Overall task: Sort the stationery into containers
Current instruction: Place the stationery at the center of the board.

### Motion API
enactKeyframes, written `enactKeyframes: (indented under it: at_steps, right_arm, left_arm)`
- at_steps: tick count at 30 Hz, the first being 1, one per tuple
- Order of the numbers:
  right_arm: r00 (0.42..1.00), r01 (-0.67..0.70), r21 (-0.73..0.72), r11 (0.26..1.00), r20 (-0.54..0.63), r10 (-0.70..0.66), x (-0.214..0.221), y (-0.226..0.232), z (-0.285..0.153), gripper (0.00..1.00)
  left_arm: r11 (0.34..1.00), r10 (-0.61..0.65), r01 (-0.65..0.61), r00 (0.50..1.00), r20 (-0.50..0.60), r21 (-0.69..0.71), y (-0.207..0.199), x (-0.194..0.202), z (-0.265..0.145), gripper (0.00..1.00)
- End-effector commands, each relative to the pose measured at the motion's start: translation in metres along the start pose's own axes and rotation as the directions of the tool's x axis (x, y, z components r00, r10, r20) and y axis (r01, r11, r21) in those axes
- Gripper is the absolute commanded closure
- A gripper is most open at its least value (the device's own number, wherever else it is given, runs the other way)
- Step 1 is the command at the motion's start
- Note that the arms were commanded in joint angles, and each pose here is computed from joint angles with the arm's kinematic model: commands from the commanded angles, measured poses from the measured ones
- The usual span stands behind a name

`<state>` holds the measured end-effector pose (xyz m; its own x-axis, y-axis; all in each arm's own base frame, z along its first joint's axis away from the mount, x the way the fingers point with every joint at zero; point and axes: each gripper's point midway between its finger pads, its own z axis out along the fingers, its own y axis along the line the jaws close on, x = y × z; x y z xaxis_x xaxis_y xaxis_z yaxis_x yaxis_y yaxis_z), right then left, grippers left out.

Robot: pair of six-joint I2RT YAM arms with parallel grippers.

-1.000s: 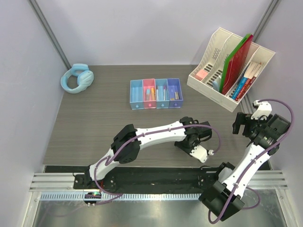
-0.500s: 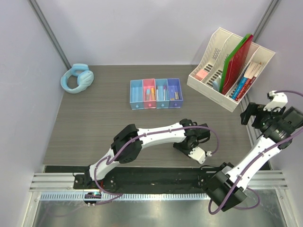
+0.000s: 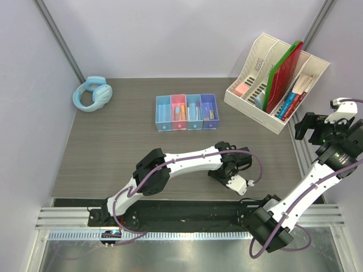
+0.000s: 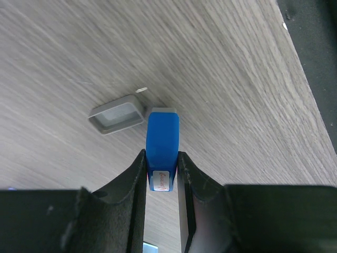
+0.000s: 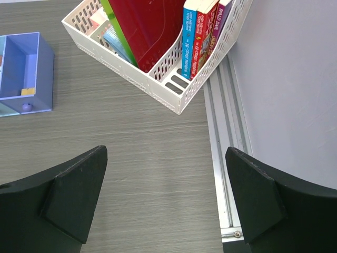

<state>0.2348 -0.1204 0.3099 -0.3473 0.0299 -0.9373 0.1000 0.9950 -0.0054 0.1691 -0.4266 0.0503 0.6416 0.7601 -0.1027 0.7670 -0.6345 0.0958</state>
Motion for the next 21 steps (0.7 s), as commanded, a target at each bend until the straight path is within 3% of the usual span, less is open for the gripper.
enactKeyframes:
  at_steps: [1, 7, 14, 21]
  right_arm:
    - [0.997, 0.027, 0.005, 1.000, 0.073, -0.028, -0.029, 0.003, -0.009, 0.00]
    - [0.996, 0.017, -0.012, 1.000, 0.091, -0.016, -0.041, 0.003, -0.009, 0.00]
    - [0.996, 0.009, -0.016, 1.000, 0.086, -0.008, -0.043, 0.000, -0.005, 0.00]
    - [0.996, -0.001, -0.024, 1.000, 0.084, 0.003, -0.043, 0.000, -0.004, 0.00]
  left_arm:
    - [0.995, -0.002, 0.006, 0.999, 0.046, -0.098, 0.021, -0.010, -0.036, 1.00]
    - [0.987, 0.094, -0.089, 0.995, 0.035, -0.133, 0.022, -0.005, -0.044, 1.00]
    - [0.962, 0.185, -0.193, 0.981, -0.061, -0.193, 0.028, 0.014, -0.032, 1.00]
    - [0.910, 0.259, -0.250, 0.966, -0.017, -0.331, 0.055, -0.004, -0.047, 1.00]
